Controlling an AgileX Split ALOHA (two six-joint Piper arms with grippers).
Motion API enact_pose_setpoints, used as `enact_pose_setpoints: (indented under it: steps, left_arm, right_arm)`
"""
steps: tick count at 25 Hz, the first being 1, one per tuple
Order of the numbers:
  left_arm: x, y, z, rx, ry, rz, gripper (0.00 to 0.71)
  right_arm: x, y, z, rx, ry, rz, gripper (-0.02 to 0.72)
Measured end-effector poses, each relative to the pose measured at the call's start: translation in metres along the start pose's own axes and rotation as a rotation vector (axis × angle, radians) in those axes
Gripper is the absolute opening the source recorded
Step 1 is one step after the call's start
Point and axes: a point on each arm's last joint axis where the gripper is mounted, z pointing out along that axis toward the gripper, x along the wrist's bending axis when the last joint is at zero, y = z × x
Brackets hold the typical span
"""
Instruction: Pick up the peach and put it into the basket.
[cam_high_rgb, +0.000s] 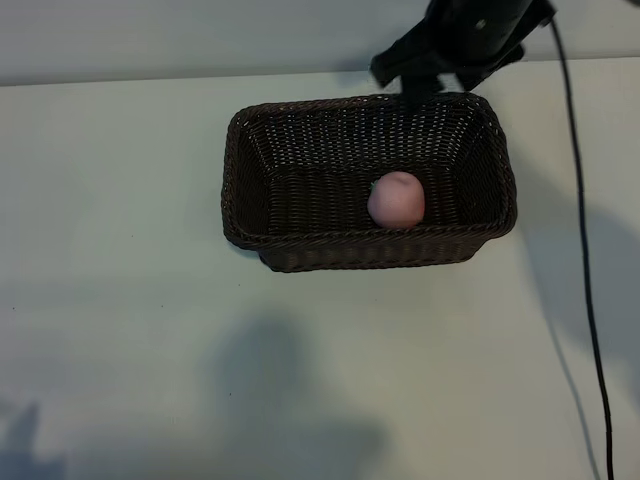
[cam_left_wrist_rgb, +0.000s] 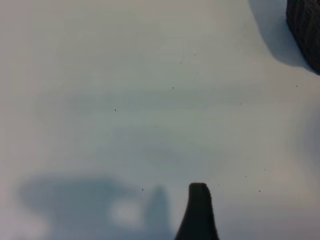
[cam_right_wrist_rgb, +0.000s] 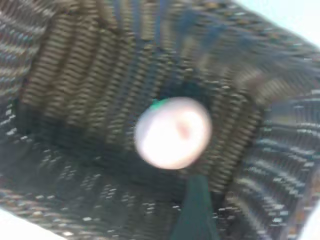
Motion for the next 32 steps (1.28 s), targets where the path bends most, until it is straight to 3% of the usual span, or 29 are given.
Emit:
enact_pose_setpoints:
  steps: [5,14,21,26,32]
  left_arm:
    - [0.0,0.0,0.0,0.0,0.0,-0.001,0.59]
    - [0.0,0.0,0.0,0.0,0.0,-0.001,0.59]
    - [0.0,0.0,0.0,0.0,0.0,-0.001,0.59]
    - [0.0,0.0,0.0,0.0,0.0,-0.001,0.59]
    - [0.0,0.0,0.0,0.0,0.0,-0.002,0.59]
  right_arm:
    - [-0.055,-0.001,-0.007,-0.009,-0.076,0.102,0.579]
    - [-0.193,-0.038,-0.028,-0.014,-0.205,0.384,0.578]
    - [-0.266,-0.08,-0.051,-0.041,-0.238,0.584,0.578]
    - [-0.269,-0.107,-0.095,-0.125,-0.211,0.667,0.578]
    - [-0.216,-0.13,-0.177,-0.303,-0.225,0.622,0.577]
